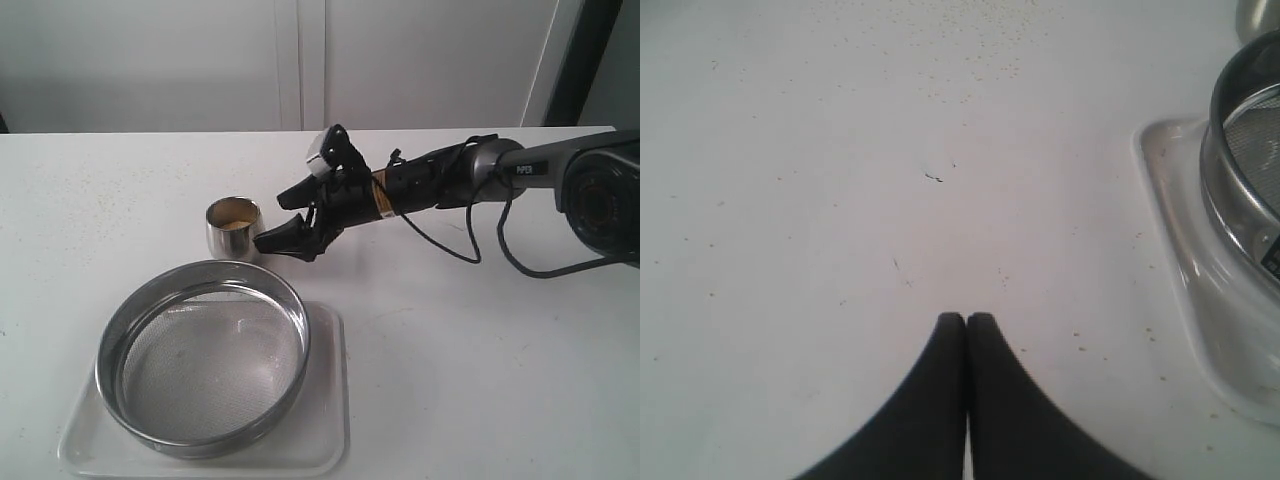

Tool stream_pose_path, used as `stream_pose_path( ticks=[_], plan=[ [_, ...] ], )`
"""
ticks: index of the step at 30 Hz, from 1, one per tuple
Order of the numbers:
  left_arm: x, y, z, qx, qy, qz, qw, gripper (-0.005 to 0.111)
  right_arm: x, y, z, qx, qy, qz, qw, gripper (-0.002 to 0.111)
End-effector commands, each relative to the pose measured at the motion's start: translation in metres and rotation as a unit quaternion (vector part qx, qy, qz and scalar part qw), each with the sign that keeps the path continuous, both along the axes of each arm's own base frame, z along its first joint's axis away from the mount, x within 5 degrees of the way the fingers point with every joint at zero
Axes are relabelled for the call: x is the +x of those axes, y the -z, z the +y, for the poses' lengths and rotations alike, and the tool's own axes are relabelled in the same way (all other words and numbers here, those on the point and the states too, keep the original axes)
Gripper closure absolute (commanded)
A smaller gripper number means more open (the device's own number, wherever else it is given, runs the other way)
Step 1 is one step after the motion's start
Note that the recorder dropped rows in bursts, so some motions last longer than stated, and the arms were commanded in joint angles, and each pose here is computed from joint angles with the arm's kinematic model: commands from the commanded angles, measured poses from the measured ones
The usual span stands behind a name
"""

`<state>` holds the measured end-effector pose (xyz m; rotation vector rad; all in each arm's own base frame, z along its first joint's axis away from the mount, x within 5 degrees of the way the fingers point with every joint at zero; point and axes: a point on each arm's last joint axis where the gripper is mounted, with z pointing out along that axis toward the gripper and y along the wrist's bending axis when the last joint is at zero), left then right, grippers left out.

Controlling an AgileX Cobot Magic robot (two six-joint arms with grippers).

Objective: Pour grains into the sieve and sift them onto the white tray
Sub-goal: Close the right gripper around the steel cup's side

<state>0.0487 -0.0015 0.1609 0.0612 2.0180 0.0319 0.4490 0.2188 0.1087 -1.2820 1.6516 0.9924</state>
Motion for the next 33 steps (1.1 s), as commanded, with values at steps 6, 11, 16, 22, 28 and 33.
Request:
stream_pose_path(
  ticks=[6, 11, 16, 22, 28, 33],
  plan=[
    [-0.001, 0.003, 0.000, -0.001, 0.003, 0.005, 1.000, 0.107, -0.011, 0.006, 0.036, -0.044, -0.003, -0.044, 0.998, 0.011],
    [-0.001, 0.003, 0.000, -0.001, 0.003, 0.005, 1.000, 0.107, -0.010, 0.006, 0.037, -0.037, 0.010, -0.041, 0.998, 0.011],
    [-0.001, 0.003, 0.000, -0.001, 0.003, 0.005, 1.000, 0.107, -0.007, 0.010, 0.038, -0.011, 0.030, -0.031, 0.999, 0.011],
    [-0.001, 0.003, 0.000, -0.001, 0.003, 0.005, 1.000, 0.107, -0.003, 0.023, 0.040, 0.009, 0.046, -0.018, 0.999, 0.011],
    [-0.001, 0.003, 0.000, -0.001, 0.003, 0.005, 1.000, 0.107, 0.000, 0.025, 0.045, 0.030, 0.057, -0.019, 0.998, 0.011],
    [-0.001, 0.003, 0.000, -0.001, 0.003, 0.005, 1.000, 0.107, 0.002, 0.024, 0.045, 0.031, 0.057, -0.022, 0.998, 0.011]
  ],
)
